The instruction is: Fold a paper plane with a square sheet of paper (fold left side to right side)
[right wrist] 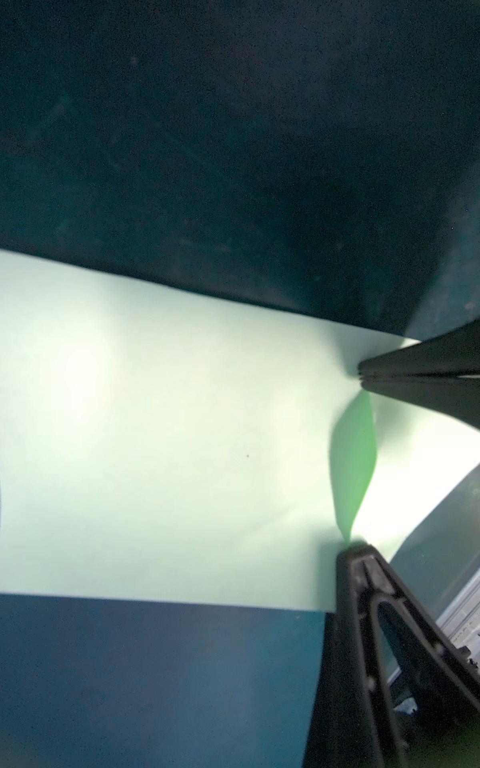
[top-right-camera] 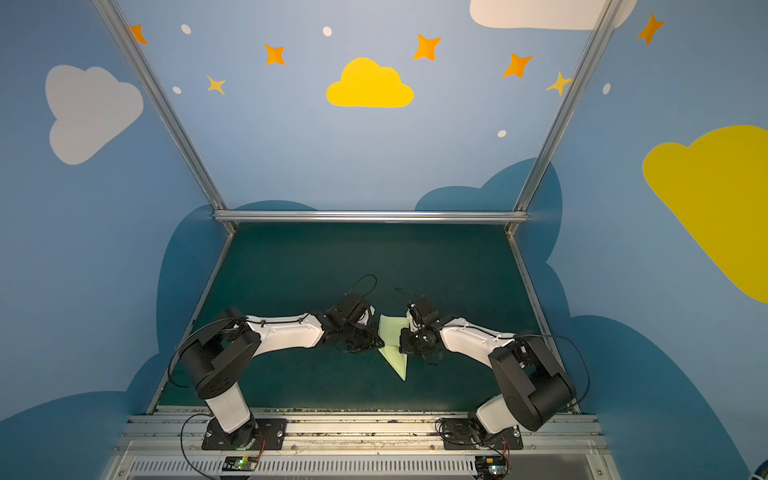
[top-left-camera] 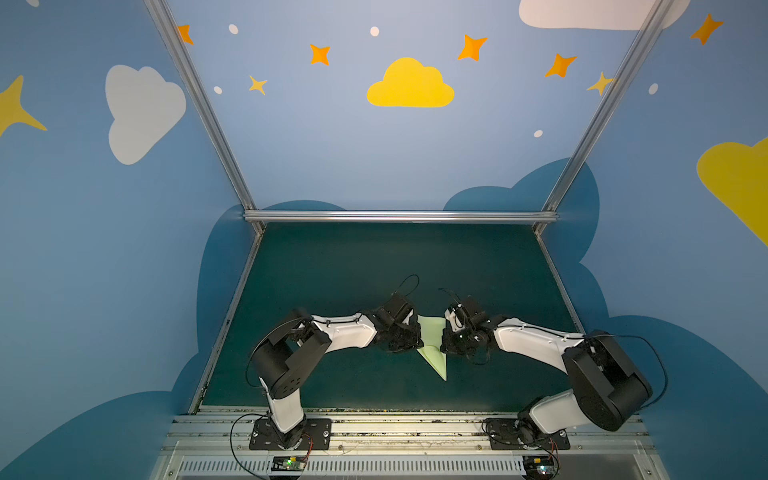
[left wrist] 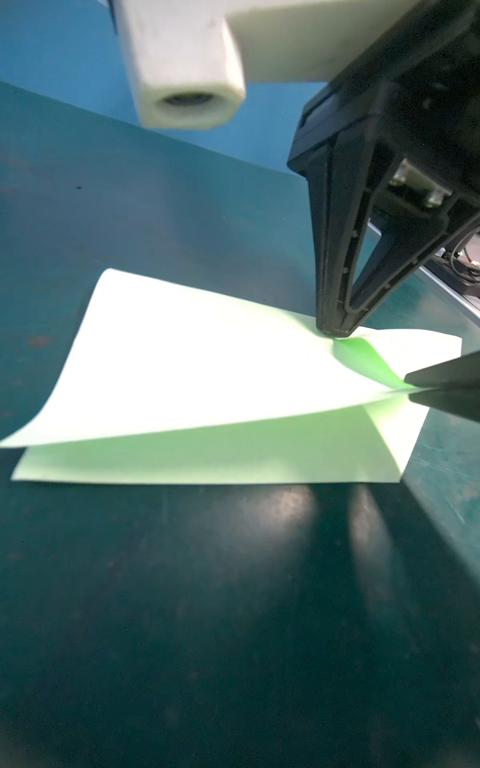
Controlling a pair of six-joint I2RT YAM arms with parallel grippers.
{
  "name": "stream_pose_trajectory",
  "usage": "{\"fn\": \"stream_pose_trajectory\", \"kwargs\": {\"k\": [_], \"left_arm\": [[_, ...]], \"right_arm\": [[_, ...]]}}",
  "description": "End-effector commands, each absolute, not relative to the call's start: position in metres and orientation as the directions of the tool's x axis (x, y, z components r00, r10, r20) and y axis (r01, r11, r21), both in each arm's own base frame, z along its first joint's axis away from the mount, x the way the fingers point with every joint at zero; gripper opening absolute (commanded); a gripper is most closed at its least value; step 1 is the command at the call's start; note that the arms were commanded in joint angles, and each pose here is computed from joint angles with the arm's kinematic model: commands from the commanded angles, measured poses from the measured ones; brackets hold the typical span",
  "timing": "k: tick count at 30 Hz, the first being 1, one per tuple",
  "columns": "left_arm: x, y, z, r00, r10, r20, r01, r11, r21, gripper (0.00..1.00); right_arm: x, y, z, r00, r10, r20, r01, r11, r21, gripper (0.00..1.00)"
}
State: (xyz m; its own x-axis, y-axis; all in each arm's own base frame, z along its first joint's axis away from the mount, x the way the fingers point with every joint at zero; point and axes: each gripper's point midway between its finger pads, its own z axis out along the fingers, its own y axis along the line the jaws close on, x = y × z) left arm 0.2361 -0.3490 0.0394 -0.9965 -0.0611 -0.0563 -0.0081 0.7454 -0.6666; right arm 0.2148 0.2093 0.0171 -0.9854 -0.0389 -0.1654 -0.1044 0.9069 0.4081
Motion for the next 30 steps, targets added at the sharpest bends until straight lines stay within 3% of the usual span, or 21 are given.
{"fn": "stream_pose_trajectory", "kwargs": {"k": [1, 2, 7, 15, 22, 30], "left_arm": [[0.236, -0.342, 0.035, -0.996, -0.054, -0.065, 0.001, 0.768, -0.640, 0.04], [0.235, -0.341, 0.036, -0.996, -0.057, -0.065, -0.002, 0.768, -0.640, 0.04], [0.232, -0.337, 0.042, -0.995, -0.083, -0.061, -0.025, 0.767, -0.641, 0.04], [0.218, -0.322, 0.046, -0.978, -0.208, -0.011, -0.159, 0.778, -0.608, 0.04], [0.210, -0.308, 0.050, -0.943, -0.332, 0.026, -0.287, 0.771, -0.569, 0.03], [0.207, -0.306, 0.049, -0.921, -0.385, 0.063, -0.352, 0.753, -0.556, 0.03]], "right_arm": [[0.213, 0.206, 0.030, -0.984, -0.064, -0.169, -0.125, 0.915, 0.384, 0.00], [0.214, 0.206, 0.038, -0.980, -0.065, -0.188, -0.136, 0.911, 0.389, 0.00], [0.208, 0.212, 0.075, -0.961, -0.093, -0.262, -0.204, 0.876, 0.437, 0.22], [0.177, 0.237, 0.083, -0.911, -0.228, -0.343, -0.359, 0.848, 0.391, 0.29], [0.161, 0.261, 0.072, -0.844, -0.375, -0.384, -0.491, 0.828, 0.271, 0.44], [0.159, 0.271, 0.054, -0.809, -0.445, -0.384, -0.529, 0.836, 0.147, 0.45]]}}
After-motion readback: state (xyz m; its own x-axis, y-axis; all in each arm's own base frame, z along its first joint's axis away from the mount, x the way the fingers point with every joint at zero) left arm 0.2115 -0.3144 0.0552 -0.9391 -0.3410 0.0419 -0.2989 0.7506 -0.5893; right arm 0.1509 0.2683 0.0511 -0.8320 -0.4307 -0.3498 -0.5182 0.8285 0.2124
